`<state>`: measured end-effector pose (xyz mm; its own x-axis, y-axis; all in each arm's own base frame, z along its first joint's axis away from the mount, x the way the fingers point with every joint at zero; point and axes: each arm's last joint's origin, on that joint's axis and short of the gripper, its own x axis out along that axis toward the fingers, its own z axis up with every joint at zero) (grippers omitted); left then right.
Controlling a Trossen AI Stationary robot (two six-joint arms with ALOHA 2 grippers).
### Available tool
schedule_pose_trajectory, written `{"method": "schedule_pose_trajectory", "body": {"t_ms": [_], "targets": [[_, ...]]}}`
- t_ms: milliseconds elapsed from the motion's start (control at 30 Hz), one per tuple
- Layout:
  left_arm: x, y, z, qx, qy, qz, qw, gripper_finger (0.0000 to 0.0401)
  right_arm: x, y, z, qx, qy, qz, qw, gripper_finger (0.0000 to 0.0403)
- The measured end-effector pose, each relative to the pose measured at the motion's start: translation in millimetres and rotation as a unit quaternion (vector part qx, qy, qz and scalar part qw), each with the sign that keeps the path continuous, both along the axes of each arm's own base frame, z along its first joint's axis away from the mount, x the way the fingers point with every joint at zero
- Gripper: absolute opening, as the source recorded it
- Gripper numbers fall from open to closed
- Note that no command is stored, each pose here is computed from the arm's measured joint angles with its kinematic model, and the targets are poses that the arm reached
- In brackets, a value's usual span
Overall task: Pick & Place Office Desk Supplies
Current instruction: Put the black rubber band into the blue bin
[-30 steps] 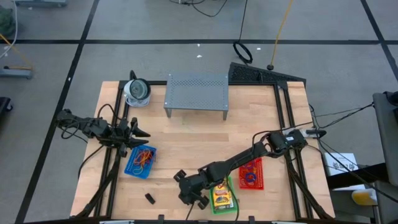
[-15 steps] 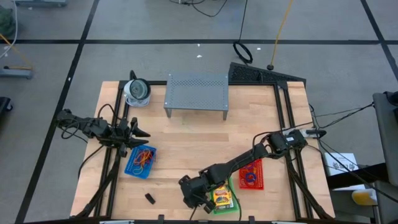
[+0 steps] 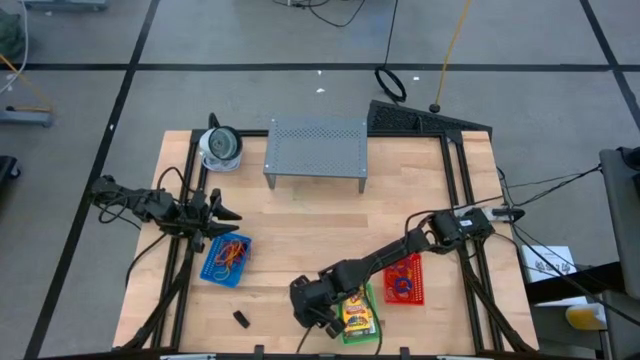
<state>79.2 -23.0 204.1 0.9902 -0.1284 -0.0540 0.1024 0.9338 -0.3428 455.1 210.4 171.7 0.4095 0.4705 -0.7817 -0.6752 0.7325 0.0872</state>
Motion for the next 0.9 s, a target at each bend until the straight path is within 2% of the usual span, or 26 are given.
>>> {"method": "schedule_pose_trajectory", "body": {"t_ms": [200,367,533,733,900], "targets": [[0.0,0.0,0.0,0.000,0.000,0.000,1.000,0.0154,-1.3,-0.5,-1.0,-0.006,0.006,0.003,1.000,0.0207],[0.0,0.0,0.0,0.000,0.000,0.000,1.000,0.0154,-3.5,-1.4,-2.6,-0.014,0.017,0.008,1.000,0.0237],[0.0,0.0,0.0,0.000,0.000,0.000,1.000,0.0154,-4.4,-2.2,-5.3,-0.017,0.021,0.008,1.000,0.0241],[0.0,0.0,0.0,0.000,0.000,0.000,1.000,0.0154,-8.7,-6.0,-25.0,-0.016,0.027,0.004,1.000,0.0231],[0.0,0.0,0.0,0.000,0.000,0.000,1.000,0.0154,-8.1,-7.1,-29.5,-0.010,0.018,-0.002,1.000,0.0219]]}}
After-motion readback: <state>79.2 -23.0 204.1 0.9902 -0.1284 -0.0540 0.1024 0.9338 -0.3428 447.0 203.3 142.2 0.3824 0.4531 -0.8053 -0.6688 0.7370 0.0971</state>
